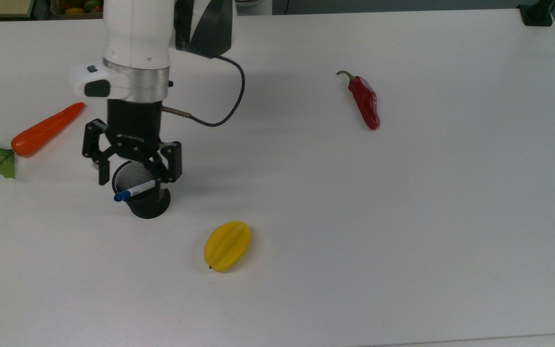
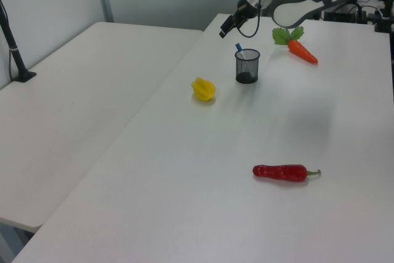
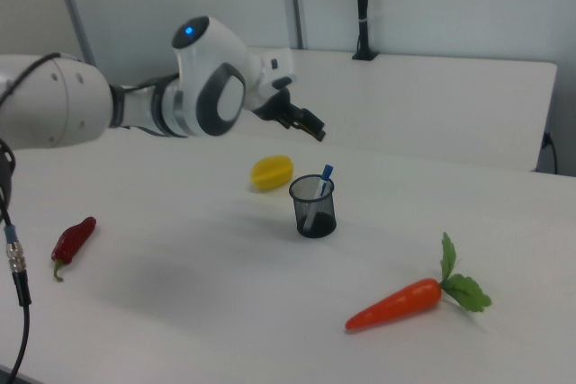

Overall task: Place marker
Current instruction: 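Raise the open gripper away from the pen cup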

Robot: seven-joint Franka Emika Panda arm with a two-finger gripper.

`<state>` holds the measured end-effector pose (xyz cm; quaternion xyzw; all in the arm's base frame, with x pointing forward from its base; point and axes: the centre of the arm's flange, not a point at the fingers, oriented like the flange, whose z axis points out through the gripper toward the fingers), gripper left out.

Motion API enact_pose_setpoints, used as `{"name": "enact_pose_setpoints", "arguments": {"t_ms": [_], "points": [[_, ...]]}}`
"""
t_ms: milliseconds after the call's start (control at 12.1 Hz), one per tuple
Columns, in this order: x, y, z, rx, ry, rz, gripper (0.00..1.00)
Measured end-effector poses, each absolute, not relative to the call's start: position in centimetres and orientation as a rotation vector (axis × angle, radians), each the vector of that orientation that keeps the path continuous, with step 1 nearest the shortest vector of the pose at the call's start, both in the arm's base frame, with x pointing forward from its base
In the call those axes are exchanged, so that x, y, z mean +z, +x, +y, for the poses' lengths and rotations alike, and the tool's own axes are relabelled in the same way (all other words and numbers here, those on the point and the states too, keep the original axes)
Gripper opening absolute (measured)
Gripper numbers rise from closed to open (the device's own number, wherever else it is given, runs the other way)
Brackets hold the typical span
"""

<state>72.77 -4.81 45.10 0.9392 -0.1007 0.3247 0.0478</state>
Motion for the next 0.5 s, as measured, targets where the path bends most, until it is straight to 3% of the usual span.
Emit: {"name": "enact_pose_setpoints", "arguments": {"t_ms": [332, 498], "points": [[48.4, 70.9, 0.4, 0.789, 2.921, -0.223, 1.0], [49.8, 68.8, 2.7, 0.58, 2.942, -0.107, 1.0]]}}
